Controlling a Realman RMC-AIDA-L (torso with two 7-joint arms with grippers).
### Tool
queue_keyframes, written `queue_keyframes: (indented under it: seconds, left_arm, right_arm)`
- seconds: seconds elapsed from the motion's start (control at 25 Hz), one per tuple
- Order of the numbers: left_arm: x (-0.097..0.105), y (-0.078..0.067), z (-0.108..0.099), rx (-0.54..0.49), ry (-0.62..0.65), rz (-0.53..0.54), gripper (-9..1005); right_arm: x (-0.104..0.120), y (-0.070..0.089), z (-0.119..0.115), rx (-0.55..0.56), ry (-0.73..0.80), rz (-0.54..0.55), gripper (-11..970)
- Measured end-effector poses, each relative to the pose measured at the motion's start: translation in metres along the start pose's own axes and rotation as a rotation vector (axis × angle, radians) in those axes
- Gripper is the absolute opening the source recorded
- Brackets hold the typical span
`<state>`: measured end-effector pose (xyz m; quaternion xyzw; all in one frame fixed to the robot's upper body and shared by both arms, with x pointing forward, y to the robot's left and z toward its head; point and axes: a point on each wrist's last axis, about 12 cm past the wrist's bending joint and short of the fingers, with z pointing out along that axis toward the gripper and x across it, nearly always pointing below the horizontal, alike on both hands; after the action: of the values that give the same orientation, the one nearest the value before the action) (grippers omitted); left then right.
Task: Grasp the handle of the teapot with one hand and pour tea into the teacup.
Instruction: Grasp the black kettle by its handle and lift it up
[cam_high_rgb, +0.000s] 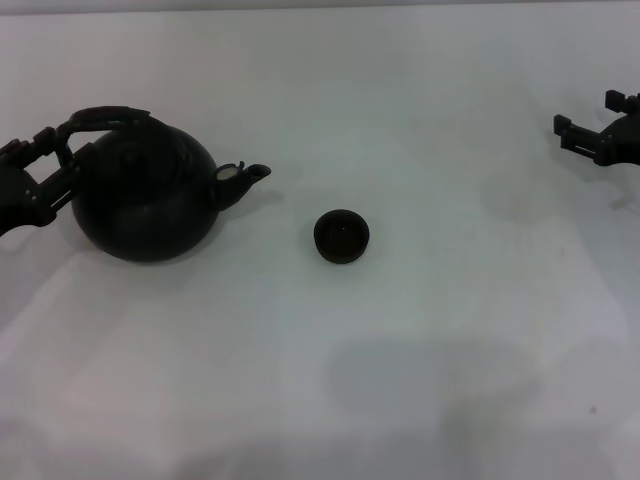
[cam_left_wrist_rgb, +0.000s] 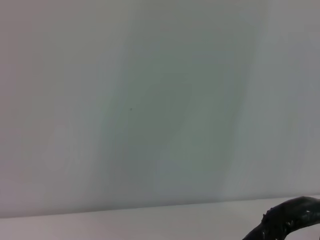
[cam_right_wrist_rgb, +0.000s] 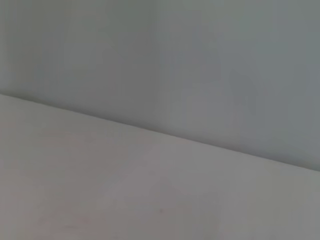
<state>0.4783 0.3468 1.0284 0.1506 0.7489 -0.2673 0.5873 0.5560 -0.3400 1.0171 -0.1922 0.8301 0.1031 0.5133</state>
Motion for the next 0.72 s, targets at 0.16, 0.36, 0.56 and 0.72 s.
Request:
queue_keyframes:
  seconds: [0.16, 0.36, 0.56, 0.72]
  left_arm:
    - [-0.0010, 0.0005, 0.0011, -0.001, -0.003, 0.015, 550]
    - [-0.0034, 0.0013, 0.0041, -0.001, -0.009, 0.021, 443]
    - [-0.0060, 0.0027, 0.0047, -0.012, -0.028, 0.021, 297]
    - [-0.0065, 0.0023, 0.0057, -0.010, -0.032, 0.020, 234]
  right_arm:
    - [0.0007, 0.0001, -0.0004, 0.000, 0.002, 0.000, 858]
    - [0.0019, 0.0001, -0.0012, 0.000, 0.004, 0.001, 858]
    - [0.0020, 0.0007, -0.0010, -0.001, 0.003, 0.003, 858]
    - [0.0021, 0.0012, -0.0008, -0.002, 0.003, 0.003, 858]
